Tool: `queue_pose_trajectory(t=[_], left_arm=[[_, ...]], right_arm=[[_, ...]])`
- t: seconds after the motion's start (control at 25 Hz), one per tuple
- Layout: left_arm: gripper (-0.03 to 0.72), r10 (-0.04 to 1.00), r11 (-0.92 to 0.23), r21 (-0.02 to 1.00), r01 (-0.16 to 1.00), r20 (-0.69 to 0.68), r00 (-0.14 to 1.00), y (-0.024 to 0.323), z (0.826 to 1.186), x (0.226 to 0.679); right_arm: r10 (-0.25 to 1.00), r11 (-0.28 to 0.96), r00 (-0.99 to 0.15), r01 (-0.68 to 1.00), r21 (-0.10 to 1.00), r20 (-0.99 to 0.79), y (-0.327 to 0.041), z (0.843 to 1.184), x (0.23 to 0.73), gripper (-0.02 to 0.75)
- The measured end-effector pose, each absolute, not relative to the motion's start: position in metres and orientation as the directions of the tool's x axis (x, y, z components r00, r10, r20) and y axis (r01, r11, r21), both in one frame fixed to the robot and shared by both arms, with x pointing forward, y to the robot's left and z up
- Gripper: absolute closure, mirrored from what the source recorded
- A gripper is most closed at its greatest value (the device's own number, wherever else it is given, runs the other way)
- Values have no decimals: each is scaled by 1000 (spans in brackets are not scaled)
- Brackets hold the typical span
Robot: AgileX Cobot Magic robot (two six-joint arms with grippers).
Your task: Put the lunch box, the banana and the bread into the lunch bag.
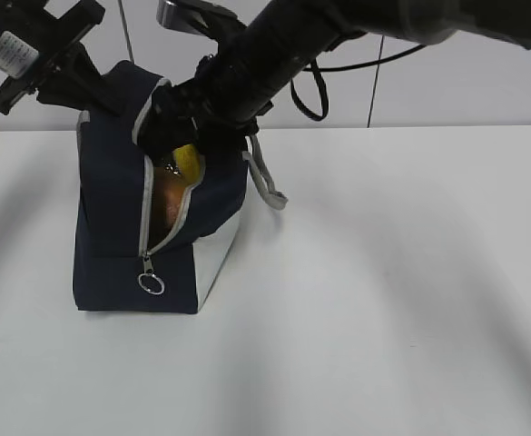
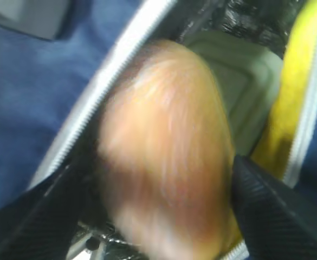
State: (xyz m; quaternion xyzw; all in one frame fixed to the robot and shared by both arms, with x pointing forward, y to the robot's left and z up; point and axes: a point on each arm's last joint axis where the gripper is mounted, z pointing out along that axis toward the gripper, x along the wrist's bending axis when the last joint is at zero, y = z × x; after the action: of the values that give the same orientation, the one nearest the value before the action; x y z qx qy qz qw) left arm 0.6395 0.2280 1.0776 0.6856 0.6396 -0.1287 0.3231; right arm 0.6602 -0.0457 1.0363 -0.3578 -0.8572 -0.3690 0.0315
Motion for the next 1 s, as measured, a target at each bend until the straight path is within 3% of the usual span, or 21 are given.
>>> queue_pose_trajectory(t=[0.2, 0.4, 0.8, 1.0], left_arm=[[691, 794, 27, 278, 960, -590, 149, 228, 1078, 640], [691, 794, 27, 278, 960, -590, 149, 228, 1078, 640], [691, 794, 27, 278, 960, -590, 149, 228, 1078, 640], [691, 794, 27, 278, 960, -590, 149, 228, 1078, 640]], right_arm=[[582, 573, -787, 576, 583, 205, -53, 1063, 660, 131], [646, 623, -759, 586, 518, 81, -67, 1080, 662, 195], [806, 484, -584, 746, 458, 98, -84, 1078, 669, 210], [807, 453, -569, 770, 450, 161, -78, 1070, 671, 283]])
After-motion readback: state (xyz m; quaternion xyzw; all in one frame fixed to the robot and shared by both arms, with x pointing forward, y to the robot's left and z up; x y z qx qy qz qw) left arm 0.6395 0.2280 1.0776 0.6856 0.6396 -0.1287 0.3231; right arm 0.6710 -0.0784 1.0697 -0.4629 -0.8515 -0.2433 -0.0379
